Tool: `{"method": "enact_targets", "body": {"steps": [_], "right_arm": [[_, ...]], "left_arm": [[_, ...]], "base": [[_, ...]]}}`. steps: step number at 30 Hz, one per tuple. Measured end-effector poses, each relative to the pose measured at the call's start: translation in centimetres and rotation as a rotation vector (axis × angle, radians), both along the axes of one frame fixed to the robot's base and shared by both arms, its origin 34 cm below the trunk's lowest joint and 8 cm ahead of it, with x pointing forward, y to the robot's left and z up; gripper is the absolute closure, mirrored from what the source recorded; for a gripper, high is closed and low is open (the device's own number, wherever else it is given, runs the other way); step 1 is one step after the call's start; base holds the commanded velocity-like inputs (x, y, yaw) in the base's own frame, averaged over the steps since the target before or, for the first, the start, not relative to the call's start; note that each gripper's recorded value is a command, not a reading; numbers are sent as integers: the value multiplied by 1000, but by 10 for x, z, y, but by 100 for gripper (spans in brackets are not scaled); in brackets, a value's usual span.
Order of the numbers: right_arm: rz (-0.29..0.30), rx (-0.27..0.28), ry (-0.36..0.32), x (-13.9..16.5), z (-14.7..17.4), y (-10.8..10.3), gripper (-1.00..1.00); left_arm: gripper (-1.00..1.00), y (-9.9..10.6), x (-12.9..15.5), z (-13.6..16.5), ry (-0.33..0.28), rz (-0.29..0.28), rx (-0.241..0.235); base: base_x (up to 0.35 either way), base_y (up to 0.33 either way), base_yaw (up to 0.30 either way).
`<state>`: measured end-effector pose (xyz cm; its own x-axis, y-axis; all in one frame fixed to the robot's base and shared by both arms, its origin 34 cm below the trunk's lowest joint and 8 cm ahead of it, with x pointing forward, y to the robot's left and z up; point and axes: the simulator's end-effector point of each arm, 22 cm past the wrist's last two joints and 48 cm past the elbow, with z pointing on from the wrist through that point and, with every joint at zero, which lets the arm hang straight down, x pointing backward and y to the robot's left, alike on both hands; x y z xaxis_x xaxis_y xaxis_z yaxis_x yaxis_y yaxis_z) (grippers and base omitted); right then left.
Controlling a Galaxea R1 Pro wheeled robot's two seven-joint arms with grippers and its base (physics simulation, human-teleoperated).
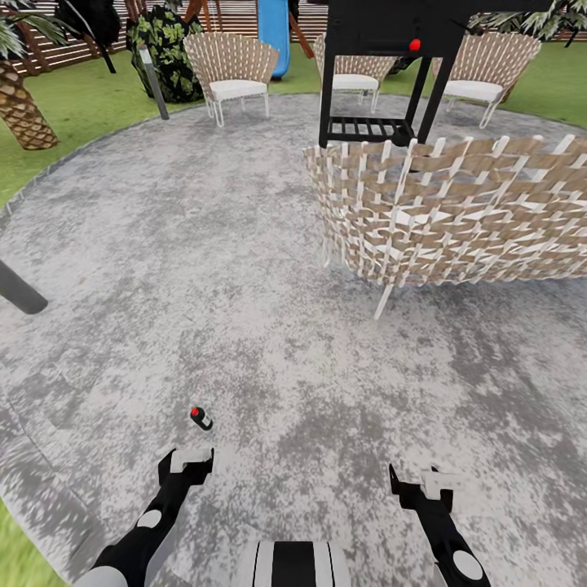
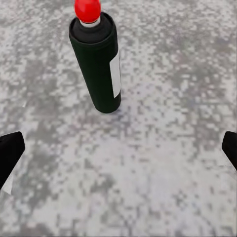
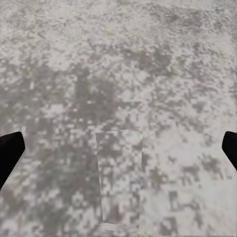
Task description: In the garden, pick up the pesticide atomizer on the floor and spray pesticide onto both trees until each tree trunk is fully covered.
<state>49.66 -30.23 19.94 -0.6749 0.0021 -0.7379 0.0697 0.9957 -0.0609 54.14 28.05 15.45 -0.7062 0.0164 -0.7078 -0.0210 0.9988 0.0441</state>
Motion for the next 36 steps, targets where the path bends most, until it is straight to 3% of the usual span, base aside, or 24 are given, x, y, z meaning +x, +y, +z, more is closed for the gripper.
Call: {"method": "enact_targets", "body": {"steps": [24, 36], "right_arm": [[0, 1, -1, 0, 0, 0, -100], [-1, 1, 0, 0, 0, 0, -100]], "left_arm": [[-100, 0, 0, 0, 1, 2, -1], [-100, 0, 0, 0, -1, 1, -1]], "base": [[145, 32, 0], [17, 0, 74]]}}
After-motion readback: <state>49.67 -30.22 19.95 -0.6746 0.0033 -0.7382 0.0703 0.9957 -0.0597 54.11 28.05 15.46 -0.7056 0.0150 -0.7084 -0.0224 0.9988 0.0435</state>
